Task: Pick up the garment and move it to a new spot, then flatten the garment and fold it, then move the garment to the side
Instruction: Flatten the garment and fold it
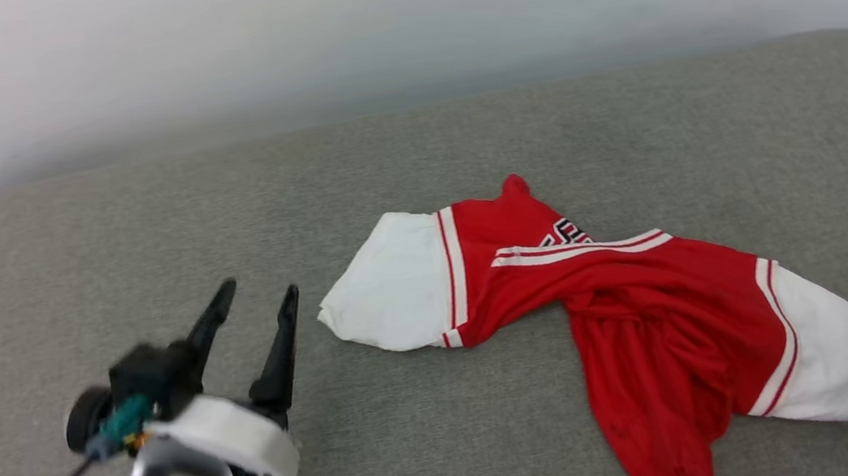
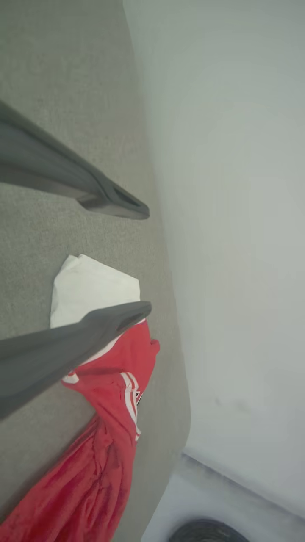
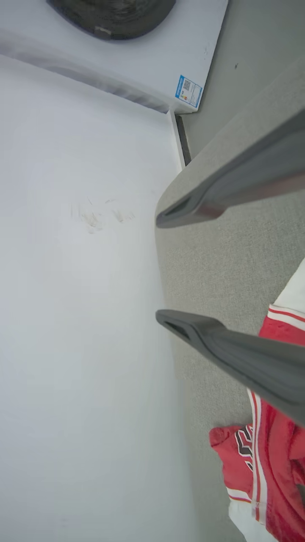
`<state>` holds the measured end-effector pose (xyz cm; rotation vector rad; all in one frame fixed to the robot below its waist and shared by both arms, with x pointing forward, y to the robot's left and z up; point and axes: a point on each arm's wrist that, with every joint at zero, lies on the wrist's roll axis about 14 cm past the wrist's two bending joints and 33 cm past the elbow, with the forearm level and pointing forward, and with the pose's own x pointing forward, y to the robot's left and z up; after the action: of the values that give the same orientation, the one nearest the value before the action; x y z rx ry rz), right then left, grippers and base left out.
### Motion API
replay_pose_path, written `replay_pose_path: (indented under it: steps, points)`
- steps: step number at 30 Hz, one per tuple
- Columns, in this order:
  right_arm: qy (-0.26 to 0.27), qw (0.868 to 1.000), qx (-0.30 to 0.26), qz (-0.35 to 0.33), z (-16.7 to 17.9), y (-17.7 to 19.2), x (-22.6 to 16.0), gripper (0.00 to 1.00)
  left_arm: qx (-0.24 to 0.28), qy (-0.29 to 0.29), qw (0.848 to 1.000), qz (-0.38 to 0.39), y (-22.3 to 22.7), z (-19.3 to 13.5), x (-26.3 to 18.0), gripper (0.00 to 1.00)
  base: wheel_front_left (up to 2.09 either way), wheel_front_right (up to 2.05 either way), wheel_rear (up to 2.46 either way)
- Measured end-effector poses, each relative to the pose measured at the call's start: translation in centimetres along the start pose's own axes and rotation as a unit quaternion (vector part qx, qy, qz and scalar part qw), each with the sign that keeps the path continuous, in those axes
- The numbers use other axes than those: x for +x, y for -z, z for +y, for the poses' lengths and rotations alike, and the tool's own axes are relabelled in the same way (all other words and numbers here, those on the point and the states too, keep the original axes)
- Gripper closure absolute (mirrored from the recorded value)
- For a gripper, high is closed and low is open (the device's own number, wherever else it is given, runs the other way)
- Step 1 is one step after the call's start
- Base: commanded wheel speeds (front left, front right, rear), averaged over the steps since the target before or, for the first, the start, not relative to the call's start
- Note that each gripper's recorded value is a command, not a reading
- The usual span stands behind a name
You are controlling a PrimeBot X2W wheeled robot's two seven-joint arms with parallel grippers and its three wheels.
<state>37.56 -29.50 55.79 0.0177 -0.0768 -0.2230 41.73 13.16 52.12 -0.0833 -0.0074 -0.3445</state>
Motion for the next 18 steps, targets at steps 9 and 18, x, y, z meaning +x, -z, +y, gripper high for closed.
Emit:
replay_pose_path:
  steps: [9, 18]
  points:
    - [0.030, 1.000, -0.005, -0.008, -1.0, 0.6, -0.8, 0.00, 0.029, 0.112, 0.973, 0.200, 2.8, -2.5, 5.6, 0.00, 0.00, 0.00, 0.00]
    - [0.055, 0.998, -0.010, 0.032, -2.4, 3.8, -1.2, 0.00, 0.043, 0.140, 0.888, 0.436, 9.5, -1.3, 6.1, 0.00, 0.00, 0.00, 0.00]
